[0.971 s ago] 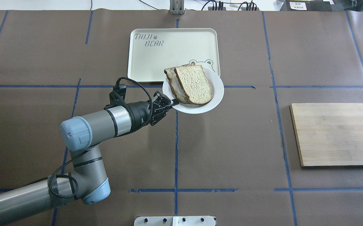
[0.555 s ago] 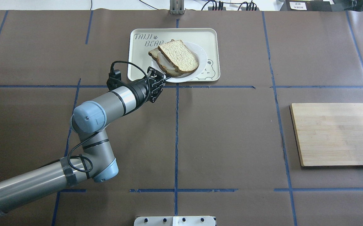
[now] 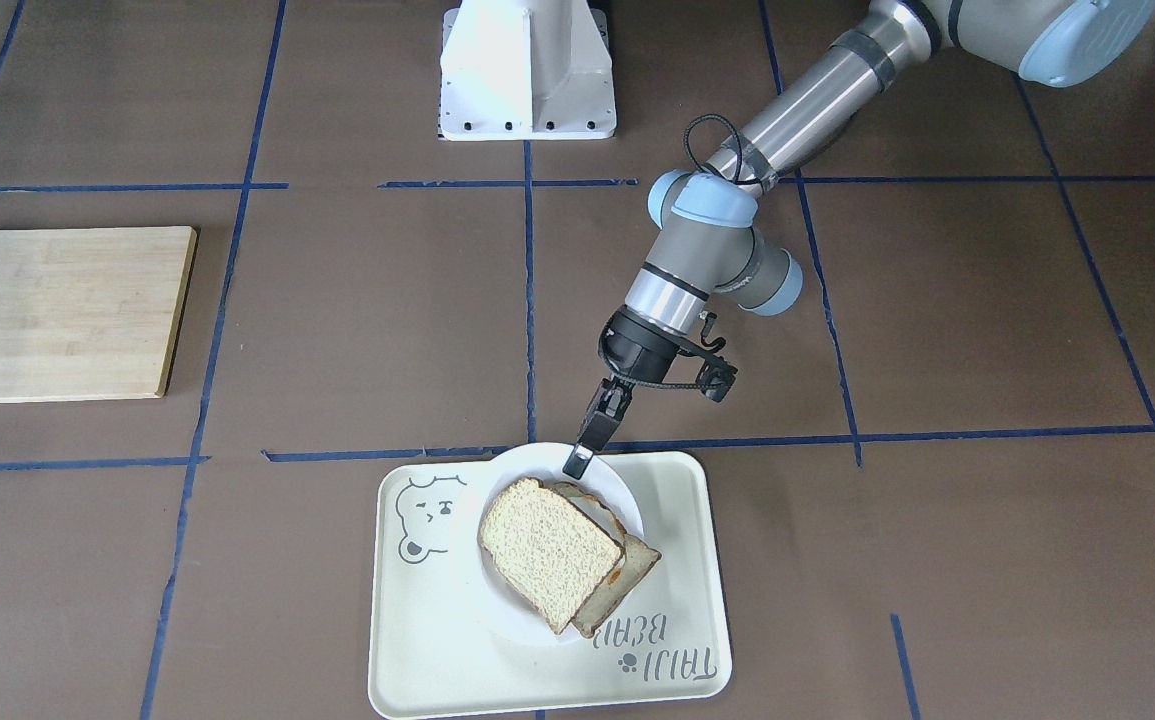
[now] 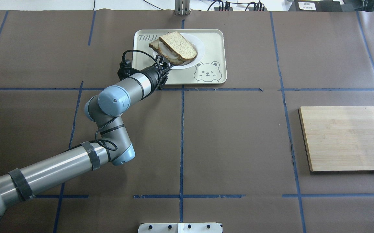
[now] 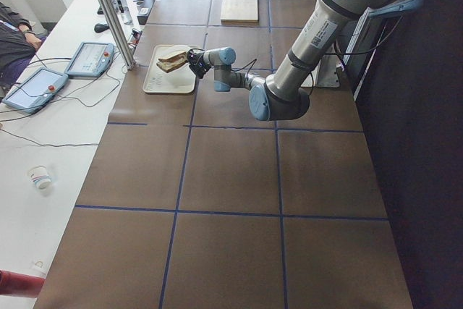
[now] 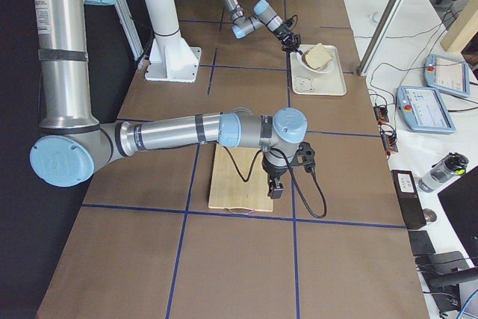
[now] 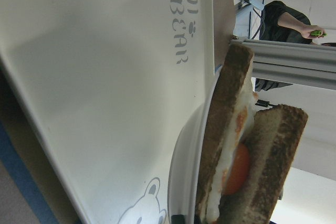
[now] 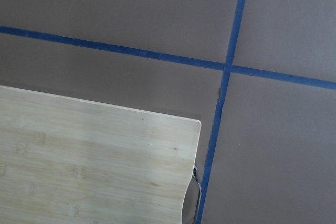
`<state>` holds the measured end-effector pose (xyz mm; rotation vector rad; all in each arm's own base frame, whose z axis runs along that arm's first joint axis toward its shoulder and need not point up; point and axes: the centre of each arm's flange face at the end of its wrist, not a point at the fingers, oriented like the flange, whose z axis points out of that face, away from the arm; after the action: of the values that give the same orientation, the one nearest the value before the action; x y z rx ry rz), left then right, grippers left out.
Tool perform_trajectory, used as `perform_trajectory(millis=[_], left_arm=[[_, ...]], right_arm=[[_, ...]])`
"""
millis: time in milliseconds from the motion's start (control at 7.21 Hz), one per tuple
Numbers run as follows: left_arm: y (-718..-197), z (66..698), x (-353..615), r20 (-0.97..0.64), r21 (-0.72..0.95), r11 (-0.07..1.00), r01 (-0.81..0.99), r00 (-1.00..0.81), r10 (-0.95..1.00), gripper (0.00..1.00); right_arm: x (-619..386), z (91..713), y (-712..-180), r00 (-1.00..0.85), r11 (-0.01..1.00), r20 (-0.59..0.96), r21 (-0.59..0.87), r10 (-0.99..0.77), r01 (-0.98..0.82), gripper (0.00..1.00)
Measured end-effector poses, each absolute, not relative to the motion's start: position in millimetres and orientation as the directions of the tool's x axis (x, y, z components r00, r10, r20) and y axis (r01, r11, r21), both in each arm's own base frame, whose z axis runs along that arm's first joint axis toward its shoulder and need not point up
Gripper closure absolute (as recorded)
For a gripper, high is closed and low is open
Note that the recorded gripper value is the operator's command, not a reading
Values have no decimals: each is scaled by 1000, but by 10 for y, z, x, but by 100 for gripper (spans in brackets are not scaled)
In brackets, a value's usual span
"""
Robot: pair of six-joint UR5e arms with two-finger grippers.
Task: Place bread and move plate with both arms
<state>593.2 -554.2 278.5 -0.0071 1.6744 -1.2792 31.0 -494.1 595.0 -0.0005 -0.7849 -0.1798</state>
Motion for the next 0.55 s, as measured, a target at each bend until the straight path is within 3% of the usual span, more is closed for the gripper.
perform_trajectory(millis=[139,277,416,555], left_arm=[[-5591,2767,6019,-690,-720,437,539,-487,-536,92],[-5639,2715,6118,-715,-689,440,576,-436,-547,75],[-5673,2677,6179,-744,-648,457,609,-381,-548,24],[-5703,2679,6186,-763,-621,469,627,-347,-546,0]], right_arm=[[310,5978,-4948,693,985,704,60,-156,160,0],[309,5989,-4957,692,985,705,58,-154,160,0],[309,5990,-4962,692,985,705,57,-153,160,0],[309,5987,-4966,692,985,705,58,-154,160,0]])
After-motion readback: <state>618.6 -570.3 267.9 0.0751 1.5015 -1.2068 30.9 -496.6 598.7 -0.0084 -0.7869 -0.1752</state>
